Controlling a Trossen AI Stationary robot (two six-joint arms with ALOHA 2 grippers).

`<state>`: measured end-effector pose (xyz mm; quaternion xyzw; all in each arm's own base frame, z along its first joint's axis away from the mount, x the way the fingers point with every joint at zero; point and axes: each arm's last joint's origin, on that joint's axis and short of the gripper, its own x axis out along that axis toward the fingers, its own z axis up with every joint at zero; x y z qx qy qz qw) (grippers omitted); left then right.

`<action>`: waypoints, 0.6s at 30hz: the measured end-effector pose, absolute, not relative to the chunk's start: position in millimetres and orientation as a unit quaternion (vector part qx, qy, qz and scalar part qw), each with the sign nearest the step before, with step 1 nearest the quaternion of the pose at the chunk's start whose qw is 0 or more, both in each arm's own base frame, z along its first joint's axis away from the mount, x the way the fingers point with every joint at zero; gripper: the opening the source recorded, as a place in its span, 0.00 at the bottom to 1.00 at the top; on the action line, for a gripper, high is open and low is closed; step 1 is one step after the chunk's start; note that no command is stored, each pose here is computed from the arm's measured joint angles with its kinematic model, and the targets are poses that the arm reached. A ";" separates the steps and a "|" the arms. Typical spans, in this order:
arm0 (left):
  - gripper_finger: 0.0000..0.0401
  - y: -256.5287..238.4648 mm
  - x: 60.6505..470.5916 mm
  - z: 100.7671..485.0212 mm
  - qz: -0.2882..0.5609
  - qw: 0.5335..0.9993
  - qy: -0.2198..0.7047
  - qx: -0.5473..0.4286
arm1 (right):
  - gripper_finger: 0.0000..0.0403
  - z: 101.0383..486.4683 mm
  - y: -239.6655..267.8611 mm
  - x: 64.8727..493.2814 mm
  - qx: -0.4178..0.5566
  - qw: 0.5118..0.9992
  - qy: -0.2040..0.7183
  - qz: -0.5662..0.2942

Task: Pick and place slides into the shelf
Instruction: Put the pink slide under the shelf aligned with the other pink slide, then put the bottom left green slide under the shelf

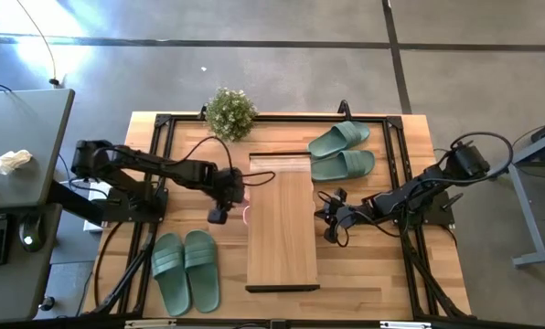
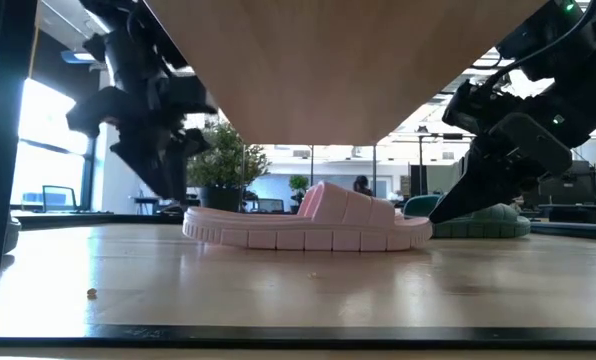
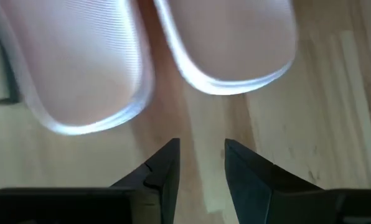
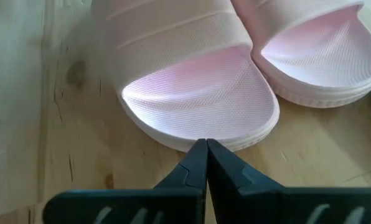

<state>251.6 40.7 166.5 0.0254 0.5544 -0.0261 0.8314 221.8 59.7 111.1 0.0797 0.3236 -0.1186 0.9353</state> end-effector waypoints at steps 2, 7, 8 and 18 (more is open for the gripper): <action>0.28 40.4 246.5 175.2 -0.014 0.835 0.549 0.027 | 0.00 111.1 59.7 221.8 0.080 0.935 0.324 -0.119; 0.28 38.0 227.1 200.1 0.011 0.843 0.538 0.021 | 0.00 111.3 59.7 222.0 0.080 0.936 0.323 -0.118; 0.28 37.3 222.8 205.5 0.015 0.846 0.532 0.017 | 0.00 111.3 59.7 222.0 0.081 0.936 0.323 -0.118; 0.28 24.6 185.2 253.9 0.006 0.899 0.432 -0.078 | 0.00 121.5 60.0 218.1 0.118 0.934 0.319 -0.105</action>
